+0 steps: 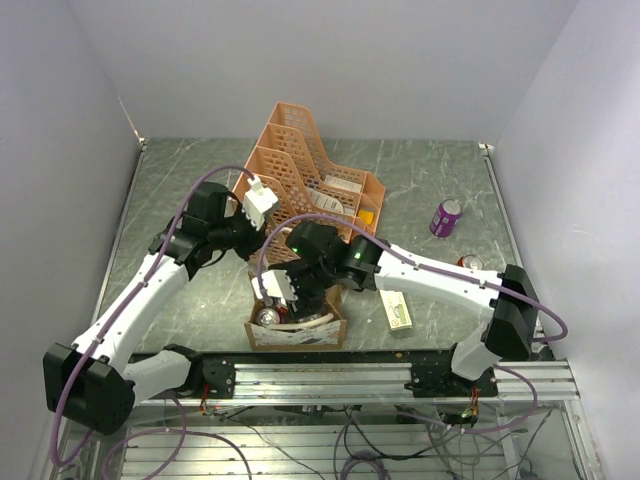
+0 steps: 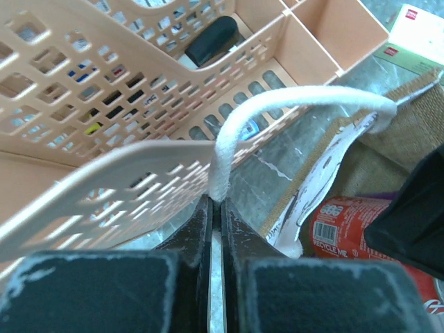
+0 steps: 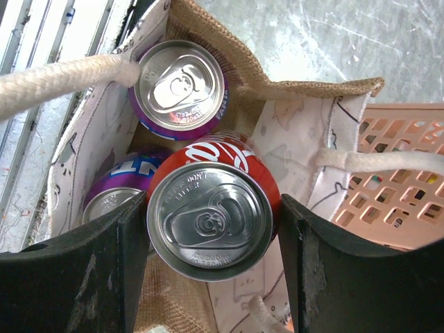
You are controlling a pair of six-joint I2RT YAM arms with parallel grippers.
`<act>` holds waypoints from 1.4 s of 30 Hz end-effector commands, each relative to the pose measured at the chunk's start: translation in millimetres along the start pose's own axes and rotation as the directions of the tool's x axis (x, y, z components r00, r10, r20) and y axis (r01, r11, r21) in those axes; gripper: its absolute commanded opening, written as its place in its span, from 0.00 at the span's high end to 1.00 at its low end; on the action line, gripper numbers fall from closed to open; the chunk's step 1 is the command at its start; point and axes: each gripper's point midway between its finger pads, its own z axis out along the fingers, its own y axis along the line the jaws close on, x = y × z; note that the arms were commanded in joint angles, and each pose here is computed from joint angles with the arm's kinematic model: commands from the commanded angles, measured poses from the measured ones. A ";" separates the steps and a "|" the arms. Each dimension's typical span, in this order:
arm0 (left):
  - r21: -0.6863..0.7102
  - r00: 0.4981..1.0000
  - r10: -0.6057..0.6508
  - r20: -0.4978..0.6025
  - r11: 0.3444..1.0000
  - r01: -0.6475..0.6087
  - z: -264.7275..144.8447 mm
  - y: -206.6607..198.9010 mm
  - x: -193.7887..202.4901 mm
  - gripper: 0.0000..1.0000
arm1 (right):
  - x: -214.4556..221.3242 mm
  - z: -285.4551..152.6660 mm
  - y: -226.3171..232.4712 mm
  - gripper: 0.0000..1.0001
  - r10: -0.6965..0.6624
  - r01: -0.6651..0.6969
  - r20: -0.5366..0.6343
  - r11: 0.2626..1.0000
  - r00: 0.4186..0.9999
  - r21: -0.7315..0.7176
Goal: Place the beverage into the canvas bag
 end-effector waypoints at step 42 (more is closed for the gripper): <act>-0.064 0.999 -0.012 0.037 0.998 0.014 -0.2 15.4 -15.9 0.93 | 26.2 69.4 -14.9 0.41 0.103 -0.105 -0.025 0.990 0.994 -0.093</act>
